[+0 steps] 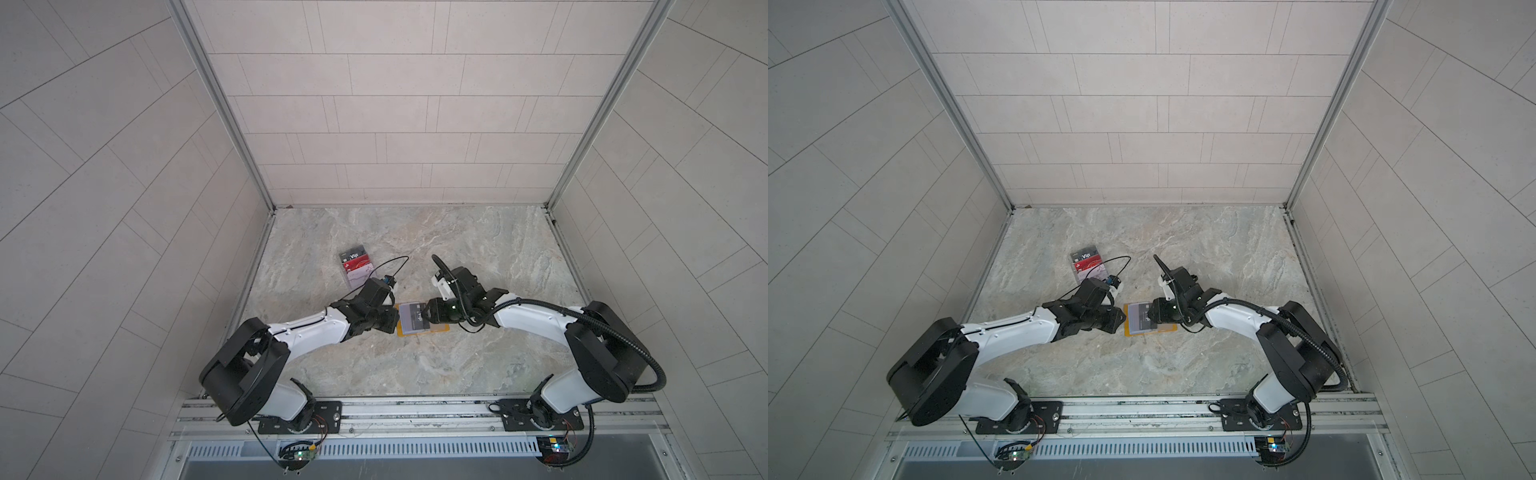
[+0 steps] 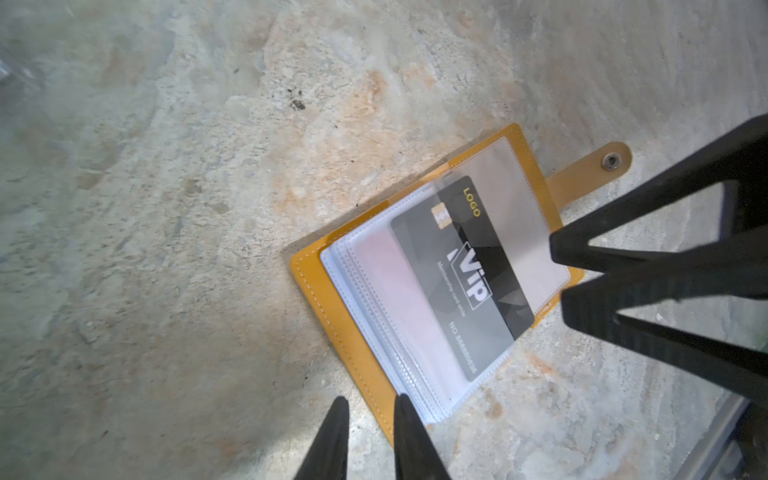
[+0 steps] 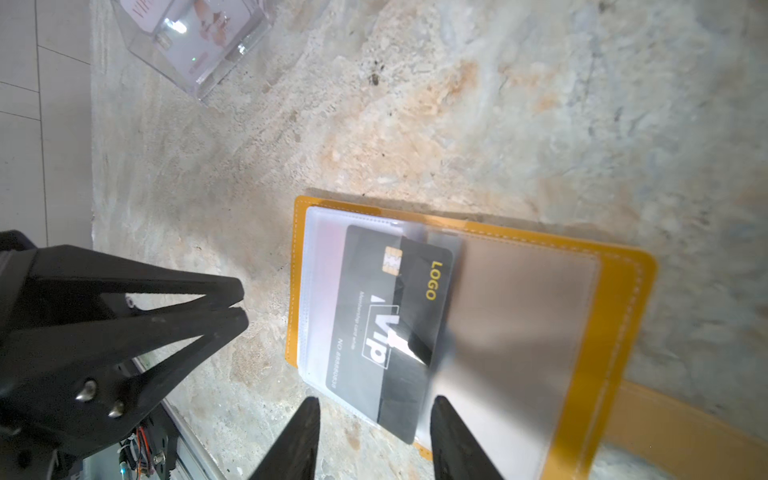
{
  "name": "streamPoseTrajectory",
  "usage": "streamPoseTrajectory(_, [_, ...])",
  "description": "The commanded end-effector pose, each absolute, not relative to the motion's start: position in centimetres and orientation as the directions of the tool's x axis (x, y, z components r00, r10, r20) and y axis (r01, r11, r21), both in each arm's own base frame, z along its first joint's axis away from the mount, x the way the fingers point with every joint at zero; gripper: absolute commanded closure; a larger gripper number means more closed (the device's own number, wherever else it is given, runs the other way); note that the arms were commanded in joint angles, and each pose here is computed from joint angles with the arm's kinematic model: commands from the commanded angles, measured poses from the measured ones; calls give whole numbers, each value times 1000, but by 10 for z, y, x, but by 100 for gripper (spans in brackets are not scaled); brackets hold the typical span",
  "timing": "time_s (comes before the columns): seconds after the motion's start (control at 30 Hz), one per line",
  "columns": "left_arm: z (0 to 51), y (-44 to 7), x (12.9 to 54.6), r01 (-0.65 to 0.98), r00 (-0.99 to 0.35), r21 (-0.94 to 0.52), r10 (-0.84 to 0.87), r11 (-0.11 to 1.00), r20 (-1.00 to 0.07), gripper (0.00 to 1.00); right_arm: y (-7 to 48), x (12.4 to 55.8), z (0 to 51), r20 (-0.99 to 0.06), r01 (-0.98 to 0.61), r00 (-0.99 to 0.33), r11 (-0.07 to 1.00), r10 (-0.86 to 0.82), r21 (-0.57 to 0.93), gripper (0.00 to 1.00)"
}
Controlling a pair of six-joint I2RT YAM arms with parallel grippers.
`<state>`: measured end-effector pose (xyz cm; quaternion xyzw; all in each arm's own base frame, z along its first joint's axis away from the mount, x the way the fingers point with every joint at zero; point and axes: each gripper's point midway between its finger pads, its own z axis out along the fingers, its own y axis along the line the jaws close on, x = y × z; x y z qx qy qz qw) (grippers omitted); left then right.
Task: Take the credit cards out of the card holder
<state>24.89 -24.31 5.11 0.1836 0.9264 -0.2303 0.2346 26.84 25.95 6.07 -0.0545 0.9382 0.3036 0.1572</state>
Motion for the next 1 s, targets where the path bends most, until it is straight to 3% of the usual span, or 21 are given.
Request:
streamPoseTrajectory(0.0, [57, -255, 250, 514, -788, -355, 266, 781, -556, 77, 256, 275, 58, -332, -193, -943, 827, -8, 528, 53])
streamPoseTrajectory(0.5, [25, -256, 256, 492, -813, -327, 292, 807, -503, 82, 272, 280, 41, -234, -140, -972, 735, 26, 664, 53])
streamPoseTrajectory(0.97, [2, -246, 250, 443, -848, -318, 276, 838, -453, 83, 281, 285, 63, -230, -136, -969, 582, 90, 802, 57])
